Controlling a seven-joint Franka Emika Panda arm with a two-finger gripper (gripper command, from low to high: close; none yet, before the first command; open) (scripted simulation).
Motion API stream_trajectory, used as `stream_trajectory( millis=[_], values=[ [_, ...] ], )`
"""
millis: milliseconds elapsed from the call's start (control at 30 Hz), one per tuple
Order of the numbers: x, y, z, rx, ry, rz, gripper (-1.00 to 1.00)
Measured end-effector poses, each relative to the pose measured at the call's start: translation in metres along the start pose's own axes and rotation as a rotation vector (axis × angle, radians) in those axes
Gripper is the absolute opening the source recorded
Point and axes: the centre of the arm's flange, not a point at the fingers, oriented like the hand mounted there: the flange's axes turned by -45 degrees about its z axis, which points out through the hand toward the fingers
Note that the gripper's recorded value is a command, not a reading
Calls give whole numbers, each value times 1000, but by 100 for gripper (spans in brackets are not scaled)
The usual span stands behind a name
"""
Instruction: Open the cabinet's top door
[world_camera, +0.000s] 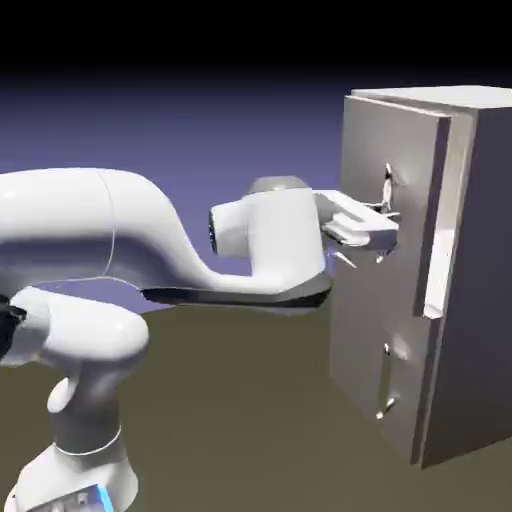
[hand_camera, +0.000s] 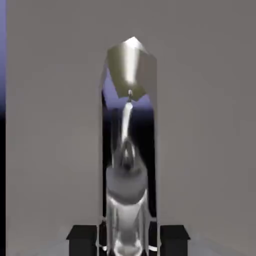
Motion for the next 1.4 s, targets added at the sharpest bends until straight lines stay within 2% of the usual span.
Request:
stream_trajectory(
  millis=[100,833,1400],
  values=[
    [0,2,-4,13,3,-1,-100],
    [-1,105,-105,517,3,-2,-100],
    [-1,223,-143,951,3,-2,-100]
  ],
)
